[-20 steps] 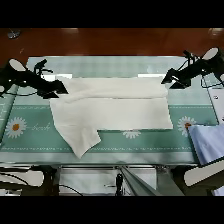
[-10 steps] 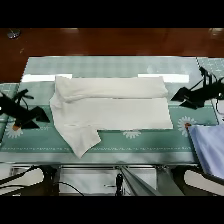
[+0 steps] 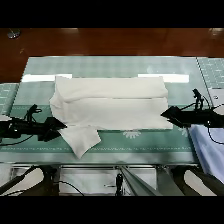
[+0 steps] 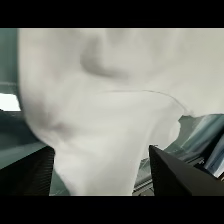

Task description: Fold the shirts.

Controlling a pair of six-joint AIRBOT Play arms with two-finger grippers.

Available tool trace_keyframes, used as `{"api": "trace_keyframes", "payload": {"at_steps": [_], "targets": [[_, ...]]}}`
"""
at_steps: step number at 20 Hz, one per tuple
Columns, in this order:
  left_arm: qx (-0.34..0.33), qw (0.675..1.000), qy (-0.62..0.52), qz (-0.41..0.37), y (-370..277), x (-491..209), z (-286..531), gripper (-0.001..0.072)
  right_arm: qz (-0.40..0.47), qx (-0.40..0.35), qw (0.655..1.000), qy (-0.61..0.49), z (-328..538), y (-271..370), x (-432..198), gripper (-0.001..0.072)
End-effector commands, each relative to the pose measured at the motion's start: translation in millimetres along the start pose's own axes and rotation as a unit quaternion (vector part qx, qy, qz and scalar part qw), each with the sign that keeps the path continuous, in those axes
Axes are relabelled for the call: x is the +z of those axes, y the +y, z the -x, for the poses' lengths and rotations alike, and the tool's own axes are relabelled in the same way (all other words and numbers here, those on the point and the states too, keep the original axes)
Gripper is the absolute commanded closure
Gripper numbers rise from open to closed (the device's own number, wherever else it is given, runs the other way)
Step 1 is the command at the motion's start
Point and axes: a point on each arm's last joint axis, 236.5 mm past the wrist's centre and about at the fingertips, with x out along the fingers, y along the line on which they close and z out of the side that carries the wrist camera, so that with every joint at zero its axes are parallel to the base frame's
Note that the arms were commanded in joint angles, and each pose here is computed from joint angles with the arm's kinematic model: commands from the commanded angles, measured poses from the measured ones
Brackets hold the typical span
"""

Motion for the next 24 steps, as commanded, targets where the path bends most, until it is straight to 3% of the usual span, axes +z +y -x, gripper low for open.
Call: {"api": "trace_keyframes", "payload": {"at_steps": [1,4,5,6,7,9,15,22,24], "targets": [[0.0,1.0,0.002,-0.03,-10.0,-8.5,-23.2,0.0007,-0.018,0.026,0.999,-0.014,1.2,9.3,3.3,0.0088],[0.004,0.998,0.023,-0.051,-16.8,-18.4,-29.7,0.0015,-0.034,0.005,0.998,-0.06,36.2,-11.0,39.6,0.0088],[0.003,0.998,0.024,-0.051,-16.8,-18.0,-27.6,0.0132,-0.041,-0.024,0.997,-0.067,51.4,-29.6,46.6,0.0088],[-0.001,0.998,0.025,-0.053,-18.1,-17.9,-25.3,0.0532,-0.059,-0.063,0.994,-0.062,64.9,-54.4,44.8,0.0088],[-0.003,0.998,0.025,-0.054,-19.3,-17.3,-23.9,0.068,-0.08,-0.095,0.991,-0.045,71.4,-75.5,33.6,0.0088],[-0.004,0.998,0.026,-0.064,-20.6,-16.8,-23.0,0.0687,-0.109,-0.137,0.984,0.015,68.4,-100.5,-3.2,0.0088],[-0.004,0.998,0.026,-0.064,-21.3,-16.6,-22.7,0.0687,-0.048,-0.098,0.987,0.117,3.3,-63.0,-46.9,0.0087],[-0.005,0.998,0.024,-0.064,-21.8,-16.0,-22.7,0.0686,-0.051,-0.065,0.995,0.059,-22.4,-34.2,16.5,0.0088],[-0.005,0.998,0.024,-0.064,-21.8,-15.9,-22.7,0.0686,-0.041,-0.034,0.996,0.065,-29.3,-18.7,20.8,0.0142]]}}
